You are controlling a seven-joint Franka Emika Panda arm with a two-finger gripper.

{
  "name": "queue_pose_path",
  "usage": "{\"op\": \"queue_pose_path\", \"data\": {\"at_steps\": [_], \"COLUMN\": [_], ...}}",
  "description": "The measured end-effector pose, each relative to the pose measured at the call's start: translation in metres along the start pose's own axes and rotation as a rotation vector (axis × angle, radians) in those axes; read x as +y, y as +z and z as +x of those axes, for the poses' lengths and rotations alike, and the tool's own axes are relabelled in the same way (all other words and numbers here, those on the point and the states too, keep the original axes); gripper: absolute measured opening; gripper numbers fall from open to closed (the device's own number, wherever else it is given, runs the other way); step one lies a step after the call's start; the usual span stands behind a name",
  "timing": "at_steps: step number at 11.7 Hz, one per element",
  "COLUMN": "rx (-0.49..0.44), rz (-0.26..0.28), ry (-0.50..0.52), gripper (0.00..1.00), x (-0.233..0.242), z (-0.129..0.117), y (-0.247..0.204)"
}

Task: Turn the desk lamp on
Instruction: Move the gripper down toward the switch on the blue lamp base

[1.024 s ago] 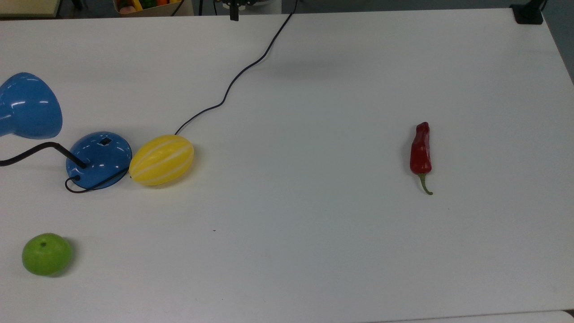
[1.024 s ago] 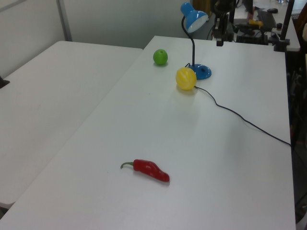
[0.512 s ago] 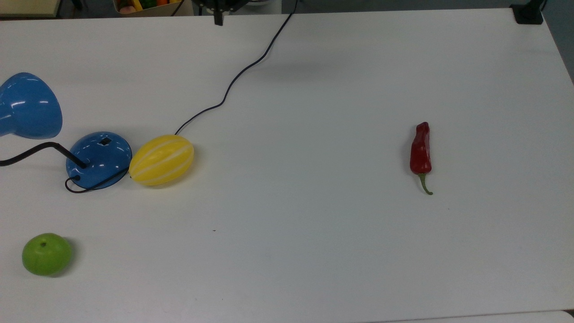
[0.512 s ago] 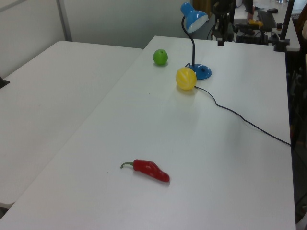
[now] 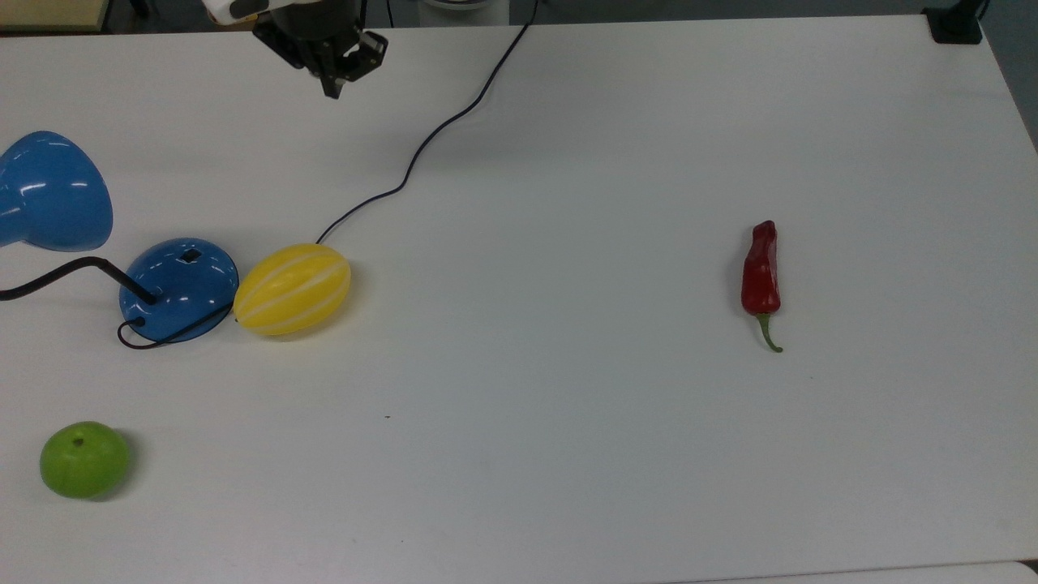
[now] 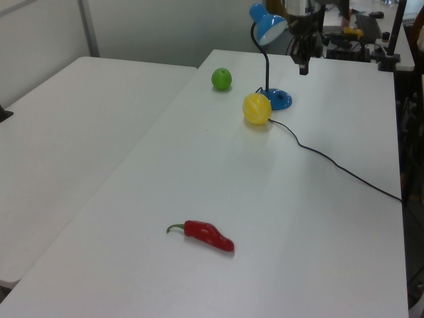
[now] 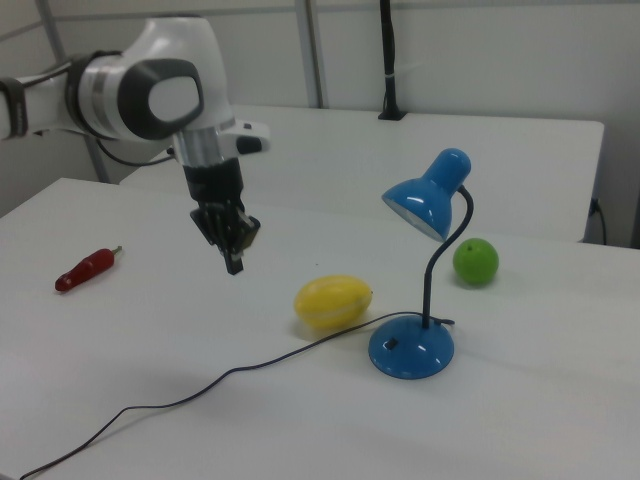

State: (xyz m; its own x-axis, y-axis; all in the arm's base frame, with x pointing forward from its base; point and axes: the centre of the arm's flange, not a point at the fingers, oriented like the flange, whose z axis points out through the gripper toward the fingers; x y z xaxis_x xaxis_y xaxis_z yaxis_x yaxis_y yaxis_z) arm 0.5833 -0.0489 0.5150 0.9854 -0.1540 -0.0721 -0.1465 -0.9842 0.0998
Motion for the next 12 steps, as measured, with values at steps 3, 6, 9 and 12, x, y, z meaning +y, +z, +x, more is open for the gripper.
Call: {"op": "queue_pose_path", "data": {"at_steps": [3,6,9,12], "rx": [0.010,0.026,0.088,0.142], "rz": [0.006,0.015,0.025,0.030], "ry": [0.066,0.124,0.176,0.210], "gripper": [0.01,0.01,0.01,0.01], "x": [0.021,0.051,0.081,0.103], "z": [0.009,0.019,0.041,0.056], "y": [0.040,0.093,0.137,0.169]}}
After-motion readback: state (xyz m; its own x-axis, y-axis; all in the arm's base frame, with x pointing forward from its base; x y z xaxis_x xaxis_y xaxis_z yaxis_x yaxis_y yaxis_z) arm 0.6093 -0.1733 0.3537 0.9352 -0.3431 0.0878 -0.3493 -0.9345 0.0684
